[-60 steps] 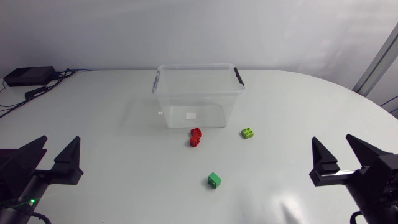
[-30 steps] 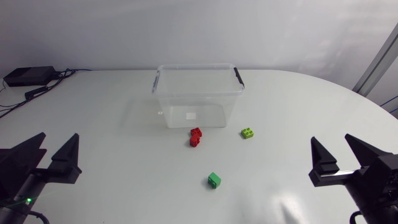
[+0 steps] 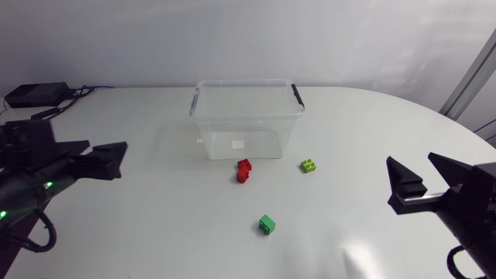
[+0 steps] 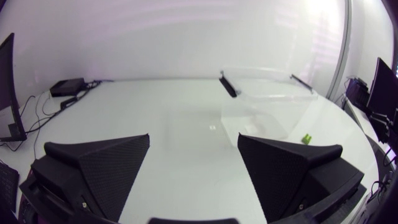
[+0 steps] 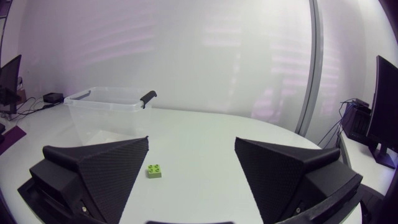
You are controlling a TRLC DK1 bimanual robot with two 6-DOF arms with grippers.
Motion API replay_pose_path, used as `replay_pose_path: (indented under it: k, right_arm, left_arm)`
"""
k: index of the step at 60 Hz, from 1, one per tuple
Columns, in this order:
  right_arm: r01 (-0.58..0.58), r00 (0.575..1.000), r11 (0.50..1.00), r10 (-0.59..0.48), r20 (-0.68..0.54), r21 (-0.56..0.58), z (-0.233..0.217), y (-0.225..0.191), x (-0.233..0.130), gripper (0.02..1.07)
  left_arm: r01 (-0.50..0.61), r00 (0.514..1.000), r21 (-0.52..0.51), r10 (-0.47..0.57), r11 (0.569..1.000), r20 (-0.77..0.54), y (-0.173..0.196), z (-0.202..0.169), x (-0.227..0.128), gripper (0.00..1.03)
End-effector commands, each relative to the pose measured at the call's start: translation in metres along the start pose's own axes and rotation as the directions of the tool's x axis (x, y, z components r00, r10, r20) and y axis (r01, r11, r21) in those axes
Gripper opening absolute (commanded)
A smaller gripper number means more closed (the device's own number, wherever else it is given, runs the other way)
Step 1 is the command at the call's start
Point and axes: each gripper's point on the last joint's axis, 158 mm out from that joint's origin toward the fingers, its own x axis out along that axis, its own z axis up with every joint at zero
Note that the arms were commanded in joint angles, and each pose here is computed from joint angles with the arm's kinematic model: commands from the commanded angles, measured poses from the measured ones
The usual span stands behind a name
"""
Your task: Place the duplo bricks in the container
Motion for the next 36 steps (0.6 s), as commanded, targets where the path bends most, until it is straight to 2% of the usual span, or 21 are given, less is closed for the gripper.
replay_pose_path:
  k: [1, 10, 18, 27, 36]
  right_arm:
    - [-0.005, 0.999, 0.999, 0.008, -0.053, 0.054, 0.008, 0.002, 0.011, 1.02]
    - [0.008, 0.989, 0.993, 0.009, -0.146, 0.114, -0.005, 0.001, 0.027, 1.02]
    - [0.005, 0.979, 0.988, 0.027, -0.203, 0.153, -0.015, 0.003, 0.037, 1.02]
    - [0.003, 0.966, 0.985, 0.042, -0.255, 0.171, -0.027, 0.004, 0.040, 1.02]
    - [-0.010, 0.955, 0.981, 0.066, -0.288, 0.192, -0.042, 0.009, 0.040, 1.02]
  left_arm:
    - [0.026, 0.993, -0.002, -0.026, 1.000, -0.116, -0.018, -0.001, 0.021, 0.99]
    - [0.093, 0.945, 0.057, -0.071, 0.994, -0.320, -0.050, -0.032, 0.056, 0.99]
    - [0.157, 0.876, 0.095, -0.095, 0.983, -0.472, -0.069, -0.059, 0.087, 0.98]
    - [0.208, 0.827, 0.066, -0.140, 0.976, -0.544, -0.093, -0.071, 0.119, 0.97]
    - [0.280, 0.793, 0.090, -0.177, 0.956, -0.583, -0.134, -0.082, 0.135, 0.97]
